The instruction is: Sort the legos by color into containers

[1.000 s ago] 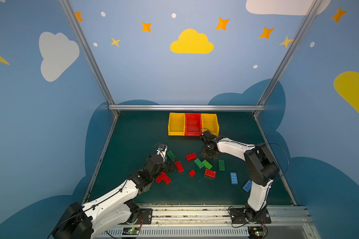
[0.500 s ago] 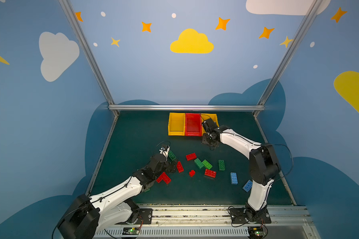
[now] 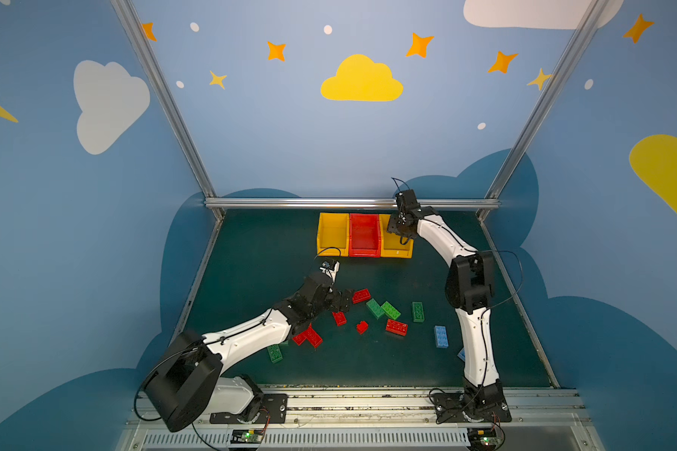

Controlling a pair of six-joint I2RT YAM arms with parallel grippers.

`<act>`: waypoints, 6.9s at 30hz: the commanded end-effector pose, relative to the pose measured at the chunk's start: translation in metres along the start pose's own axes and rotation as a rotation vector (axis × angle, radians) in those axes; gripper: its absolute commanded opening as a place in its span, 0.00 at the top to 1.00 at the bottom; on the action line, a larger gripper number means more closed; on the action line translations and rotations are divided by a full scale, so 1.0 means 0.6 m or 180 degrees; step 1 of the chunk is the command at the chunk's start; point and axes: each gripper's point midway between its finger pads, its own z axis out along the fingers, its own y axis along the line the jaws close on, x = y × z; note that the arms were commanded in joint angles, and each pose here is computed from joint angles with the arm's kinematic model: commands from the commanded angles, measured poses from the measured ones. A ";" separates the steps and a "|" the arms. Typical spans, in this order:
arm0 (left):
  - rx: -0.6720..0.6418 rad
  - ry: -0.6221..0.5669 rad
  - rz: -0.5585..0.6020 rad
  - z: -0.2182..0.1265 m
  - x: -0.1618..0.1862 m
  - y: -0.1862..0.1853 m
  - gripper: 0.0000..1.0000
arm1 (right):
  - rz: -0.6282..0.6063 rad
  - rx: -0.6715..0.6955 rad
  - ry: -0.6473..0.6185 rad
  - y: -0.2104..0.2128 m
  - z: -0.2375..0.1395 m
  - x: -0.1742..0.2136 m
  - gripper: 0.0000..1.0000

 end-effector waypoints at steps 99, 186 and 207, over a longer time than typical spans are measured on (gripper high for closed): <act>0.0060 -0.0614 -0.0308 -0.161 0.039 0.006 0.00 | -0.0925 -0.0229 0.0334 0.044 -0.173 0.143 0.54; 0.0212 -0.0387 -0.0893 -0.205 0.132 0.051 0.00 | -0.0141 0.0406 0.1004 -0.064 -0.233 0.558 0.40; 0.0235 -0.0215 -0.0699 -0.139 0.061 -0.006 0.00 | -0.0401 -0.0026 -0.0034 -0.010 -0.249 0.217 0.53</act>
